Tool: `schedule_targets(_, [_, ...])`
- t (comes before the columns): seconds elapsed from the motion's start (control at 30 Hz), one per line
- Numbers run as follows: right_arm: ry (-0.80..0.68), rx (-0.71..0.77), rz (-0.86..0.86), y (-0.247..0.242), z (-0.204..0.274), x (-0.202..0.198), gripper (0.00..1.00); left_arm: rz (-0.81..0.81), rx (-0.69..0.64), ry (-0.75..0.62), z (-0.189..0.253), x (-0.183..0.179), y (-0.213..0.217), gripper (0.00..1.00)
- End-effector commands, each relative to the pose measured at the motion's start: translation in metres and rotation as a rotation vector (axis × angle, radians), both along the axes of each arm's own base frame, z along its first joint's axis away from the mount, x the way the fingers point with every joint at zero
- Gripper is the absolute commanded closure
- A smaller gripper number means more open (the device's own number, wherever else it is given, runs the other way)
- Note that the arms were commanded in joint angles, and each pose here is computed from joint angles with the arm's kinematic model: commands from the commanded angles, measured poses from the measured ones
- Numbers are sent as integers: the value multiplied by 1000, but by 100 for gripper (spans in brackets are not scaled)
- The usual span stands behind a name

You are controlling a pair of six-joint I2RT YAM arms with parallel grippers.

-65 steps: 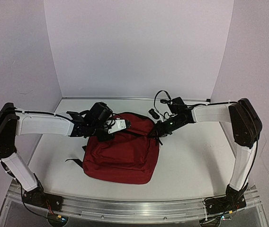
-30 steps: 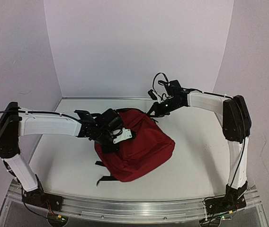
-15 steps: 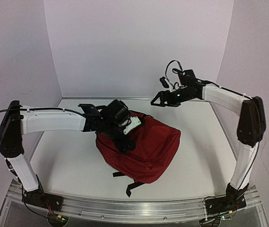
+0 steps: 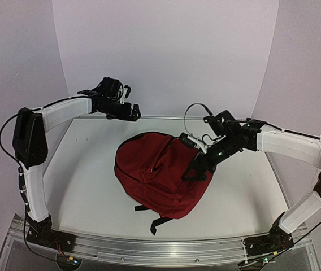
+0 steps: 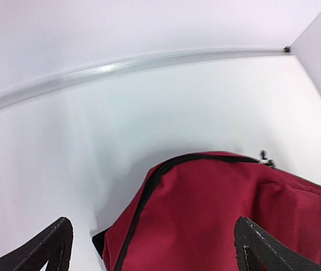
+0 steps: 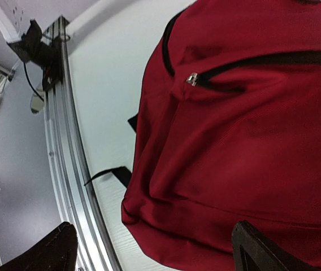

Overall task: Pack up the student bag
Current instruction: Adjust the student bag at the center of the board.

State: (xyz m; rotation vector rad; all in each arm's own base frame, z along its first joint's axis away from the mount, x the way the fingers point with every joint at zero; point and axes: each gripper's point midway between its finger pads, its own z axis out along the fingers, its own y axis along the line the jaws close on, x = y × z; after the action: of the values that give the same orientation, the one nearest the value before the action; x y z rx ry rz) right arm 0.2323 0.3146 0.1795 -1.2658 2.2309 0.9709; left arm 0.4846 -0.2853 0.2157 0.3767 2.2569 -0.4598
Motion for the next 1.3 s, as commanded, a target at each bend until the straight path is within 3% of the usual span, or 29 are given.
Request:
schedule_targets(0.0, [-35, -132, 73, -4, -34, -10, 8, 11, -39, 148, -37, 27, -5, 0])
schedule_targets(0.1, [-59, -212, 92, -3, -54, -11, 9, 5, -14, 207, -70, 40, -7, 2])
schedule_targets(0.37, [-138, -426, -10, -19, -97, 29, 12, -40, -72, 358, -117, 0, -12, 29])
schedule_targets(0.67, [-216, -489, -260, -55, -91, 156, 12, -66, -20, 360, -121, -101, -34, 58])
schedule_targets(0.83, [-302, -467, -317, -32, -82, 223, 12, -100, -22, 368, -113, -170, -49, 65])
schedule_targets(0.97, [-354, -317, -382, 6, -41, 269, 11, -208, -65, 368, -97, -218, -67, 63])
schedule_targets(1.07, [-420, -240, -434, 10, 5, 287, 8, -254, -127, 341, -76, -233, -67, 56])
schedule_targets(1.17, [-461, -160, -487, -7, 58, 289, 5, -210, -164, 257, -44, -221, -54, 42])
schedule_targets(1.27, [-401, -114, -492, -24, 71, 269, 3, -116, -215, 179, -10, -193, -33, 28])
